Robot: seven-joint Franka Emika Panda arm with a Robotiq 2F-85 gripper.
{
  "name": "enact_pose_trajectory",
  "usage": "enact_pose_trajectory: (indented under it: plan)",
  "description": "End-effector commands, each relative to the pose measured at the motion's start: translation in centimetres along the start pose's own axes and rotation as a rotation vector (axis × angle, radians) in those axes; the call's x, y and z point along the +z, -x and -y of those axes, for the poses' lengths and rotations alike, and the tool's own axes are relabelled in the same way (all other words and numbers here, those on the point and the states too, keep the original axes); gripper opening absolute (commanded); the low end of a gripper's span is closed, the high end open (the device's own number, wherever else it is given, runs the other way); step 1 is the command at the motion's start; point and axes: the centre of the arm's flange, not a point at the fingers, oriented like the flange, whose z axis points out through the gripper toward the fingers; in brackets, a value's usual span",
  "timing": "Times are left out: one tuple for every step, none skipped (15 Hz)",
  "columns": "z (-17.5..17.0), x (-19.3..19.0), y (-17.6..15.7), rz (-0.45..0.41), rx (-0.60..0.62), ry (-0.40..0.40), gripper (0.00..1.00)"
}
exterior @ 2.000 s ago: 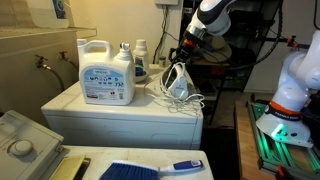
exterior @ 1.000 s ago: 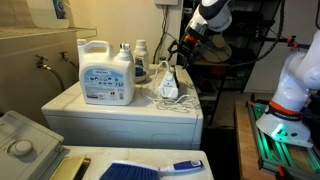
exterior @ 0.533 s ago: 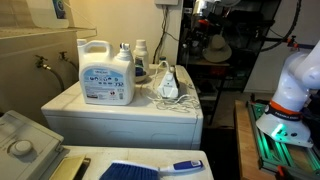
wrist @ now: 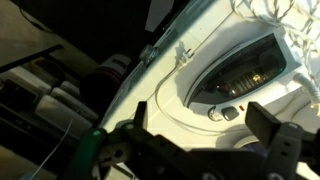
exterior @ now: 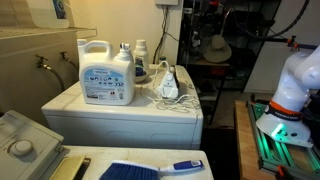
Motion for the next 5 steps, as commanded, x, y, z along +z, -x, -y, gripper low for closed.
enact_pose_trajectory:
  plan:
    - [0.36, -1.72, 0.23, -0.117, 0.034, -0.031, 1.0]
    - [0.62, -1.23, 0.0, -0.064, 0.007, -0.02, 1.0]
    - [0.75, -1.49, 0.06, -0.074, 0.007, -0.025, 1.0]
    - [0.79, -1.48, 0.08, -0.074, 0.006, -0.024, 1.0]
    - [0.81, -1.42, 0.06, -0.073, 0.006, -0.024, 1.0]
